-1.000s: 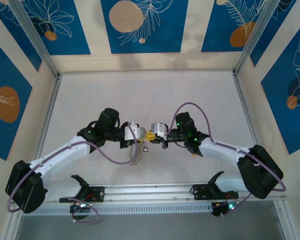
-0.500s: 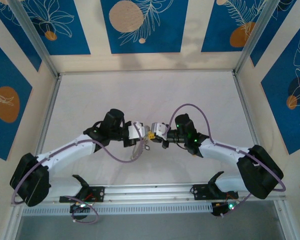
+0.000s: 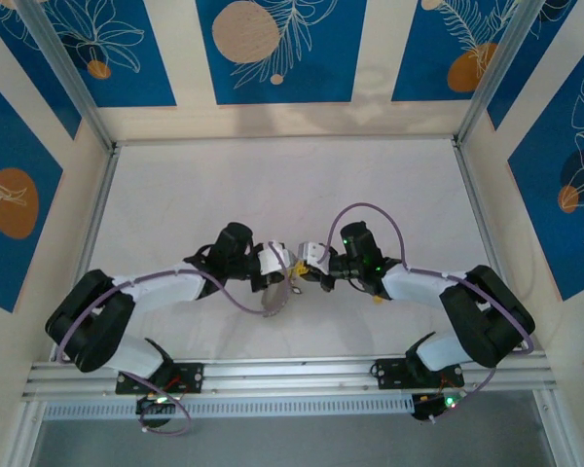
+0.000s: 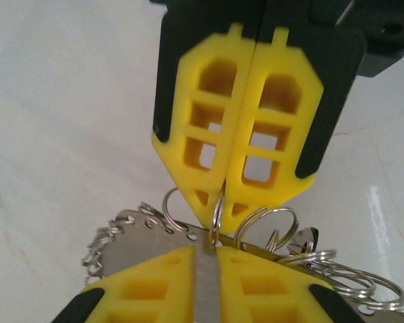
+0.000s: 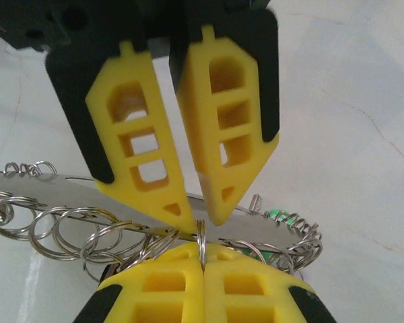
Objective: Put the keys on the keyring
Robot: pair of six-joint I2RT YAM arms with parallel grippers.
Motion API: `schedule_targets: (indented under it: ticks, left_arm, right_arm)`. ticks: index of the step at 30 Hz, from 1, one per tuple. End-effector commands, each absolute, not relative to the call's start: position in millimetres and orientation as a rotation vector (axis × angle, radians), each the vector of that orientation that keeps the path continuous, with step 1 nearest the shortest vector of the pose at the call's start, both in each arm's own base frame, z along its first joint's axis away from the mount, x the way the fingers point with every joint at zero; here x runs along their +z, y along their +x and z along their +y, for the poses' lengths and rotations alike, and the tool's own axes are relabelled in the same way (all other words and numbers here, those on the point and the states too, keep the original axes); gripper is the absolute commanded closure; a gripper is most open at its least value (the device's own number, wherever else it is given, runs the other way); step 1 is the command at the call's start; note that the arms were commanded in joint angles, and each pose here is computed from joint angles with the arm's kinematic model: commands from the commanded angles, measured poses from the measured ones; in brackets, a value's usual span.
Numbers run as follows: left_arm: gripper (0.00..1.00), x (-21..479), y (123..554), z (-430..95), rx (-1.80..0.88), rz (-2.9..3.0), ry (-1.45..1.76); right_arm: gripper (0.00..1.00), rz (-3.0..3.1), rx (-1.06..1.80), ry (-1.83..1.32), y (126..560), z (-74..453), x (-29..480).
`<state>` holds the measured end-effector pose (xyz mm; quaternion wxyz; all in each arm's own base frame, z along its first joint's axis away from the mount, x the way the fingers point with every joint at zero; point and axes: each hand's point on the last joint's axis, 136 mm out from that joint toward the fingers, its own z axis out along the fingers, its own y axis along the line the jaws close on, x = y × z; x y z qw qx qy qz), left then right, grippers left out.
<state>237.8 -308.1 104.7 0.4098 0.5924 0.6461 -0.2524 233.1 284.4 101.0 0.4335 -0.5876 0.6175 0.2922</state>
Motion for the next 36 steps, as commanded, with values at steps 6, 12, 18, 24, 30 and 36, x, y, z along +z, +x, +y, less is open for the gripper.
schedule_targets:
  ticks: [6, 12, 18, 24, 30, 36]
  left_arm:
    - [0.78, 108.5, 231.9, -328.4, -0.778, 1.583, 1.471]
    - [0.78, 104.2, 233.2, -331.9, -0.797, 1.59, 1.472]
    - [0.84, 92.6, 234.9, -332.4, -0.796, 1.607, 1.471]
    - [1.0, 85.3, 230.9, -330.8, -0.786, 1.606, 1.52]
    - [1.0, 87.4, 236.8, -320.3, -0.669, 1.599, 1.548]
    - [1.0, 99.5, 242.7, -312.0, -0.592, 1.608, 1.572]
  right_arm:
    - [1.0, 1.444, 0.829, -1.546, 224.1, 297.2, 105.0]
    - [1.0, 1.463, 0.888, -1.517, 225.7, 303.6, 103.7]
    - [1.0, 1.437, 0.944, -1.481, 224.6, 308.3, 99.9]
    - [1.0, 1.412, 0.941, -1.451, 227.2, 309.8, 104.6]
    - [0.78, 1.481, 0.885, -1.439, 231.9, 299.4, 96.8]
    - [0.66, 1.495, 0.851, -1.481, 226.4, 287.4, 99.4]
